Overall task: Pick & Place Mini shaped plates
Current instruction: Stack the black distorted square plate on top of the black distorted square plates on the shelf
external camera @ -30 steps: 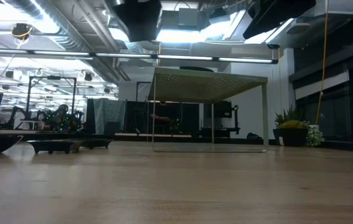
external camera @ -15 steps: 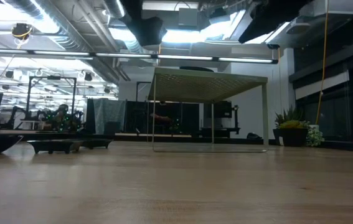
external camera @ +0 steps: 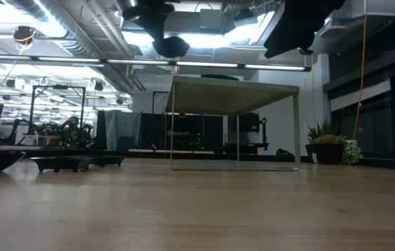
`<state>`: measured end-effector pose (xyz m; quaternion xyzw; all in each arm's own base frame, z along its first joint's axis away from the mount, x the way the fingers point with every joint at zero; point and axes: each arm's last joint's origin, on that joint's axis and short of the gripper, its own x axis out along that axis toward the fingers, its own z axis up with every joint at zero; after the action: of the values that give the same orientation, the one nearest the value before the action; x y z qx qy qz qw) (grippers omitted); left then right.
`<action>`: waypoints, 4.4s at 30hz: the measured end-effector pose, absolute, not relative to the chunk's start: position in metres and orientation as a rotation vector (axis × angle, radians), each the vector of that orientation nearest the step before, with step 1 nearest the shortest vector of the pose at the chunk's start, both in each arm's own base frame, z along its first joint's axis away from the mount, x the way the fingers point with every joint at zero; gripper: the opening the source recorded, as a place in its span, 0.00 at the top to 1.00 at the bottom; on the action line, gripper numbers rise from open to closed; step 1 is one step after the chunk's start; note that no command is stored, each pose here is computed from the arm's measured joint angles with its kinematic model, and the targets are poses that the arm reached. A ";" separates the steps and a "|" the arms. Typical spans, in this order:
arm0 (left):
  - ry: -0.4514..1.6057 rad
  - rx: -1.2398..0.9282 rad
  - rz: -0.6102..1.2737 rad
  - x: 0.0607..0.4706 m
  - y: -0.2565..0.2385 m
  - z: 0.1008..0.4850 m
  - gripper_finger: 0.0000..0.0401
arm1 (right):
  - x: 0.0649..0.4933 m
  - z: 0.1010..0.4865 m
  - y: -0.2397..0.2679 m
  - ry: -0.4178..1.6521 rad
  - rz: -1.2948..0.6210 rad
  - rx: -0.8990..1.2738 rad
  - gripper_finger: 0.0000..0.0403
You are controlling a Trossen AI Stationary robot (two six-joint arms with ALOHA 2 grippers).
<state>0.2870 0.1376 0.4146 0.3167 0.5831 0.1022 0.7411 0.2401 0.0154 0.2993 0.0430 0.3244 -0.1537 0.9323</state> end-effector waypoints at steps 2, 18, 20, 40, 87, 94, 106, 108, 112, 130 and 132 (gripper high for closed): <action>1.269 0.728 0.197 0.287 0.145 0.415 0.99 | 0.240 0.299 0.013 0.660 -0.331 0.114 0.47; 1.267 0.857 -0.010 0.316 0.173 0.384 0.99 | 0.242 0.302 0.010 0.599 -0.417 0.157 0.47; 1.261 0.864 -0.024 0.321 0.175 0.380 0.99 | 0.242 0.303 0.010 0.597 -0.417 0.157 0.47; 1.246 0.808 -0.085 0.326 0.197 0.363 0.99 | 0.242 0.303 0.009 0.582 -0.450 0.196 0.47; 1.314 0.705 -0.016 0.334 0.211 0.342 0.81 | 0.242 0.303 0.000 0.587 -0.493 0.138 0.47; 1.292 0.683 0.092 0.324 0.200 0.363 0.78 | 0.242 0.303 0.000 0.591 -0.488 0.123 0.47; 1.084 0.537 0.234 0.304 0.138 0.415 0.79 | 0.242 0.303 -0.001 0.606 -0.473 0.063 0.47; 1.082 0.492 0.233 0.303 0.126 0.417 0.79 | 0.242 0.303 -0.001 0.610 -0.468 0.050 0.47; 1.130 0.390 0.242 0.301 0.100 0.415 0.80 | 0.242 0.303 0.000 0.624 -0.423 0.015 0.47; 1.148 -0.068 0.295 0.303 -0.028 0.406 0.80 | 0.244 0.302 0.010 0.662 -0.094 0.002 0.47; 1.139 -0.105 0.295 0.302 -0.044 0.405 0.80 | 0.244 0.302 0.012 0.662 -0.086 -0.001 0.47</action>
<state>0.3020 -0.0436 0.4053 -0.0496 0.5371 0.1390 0.8305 0.2441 0.0118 0.3019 -0.0005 0.3248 -0.0422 0.9448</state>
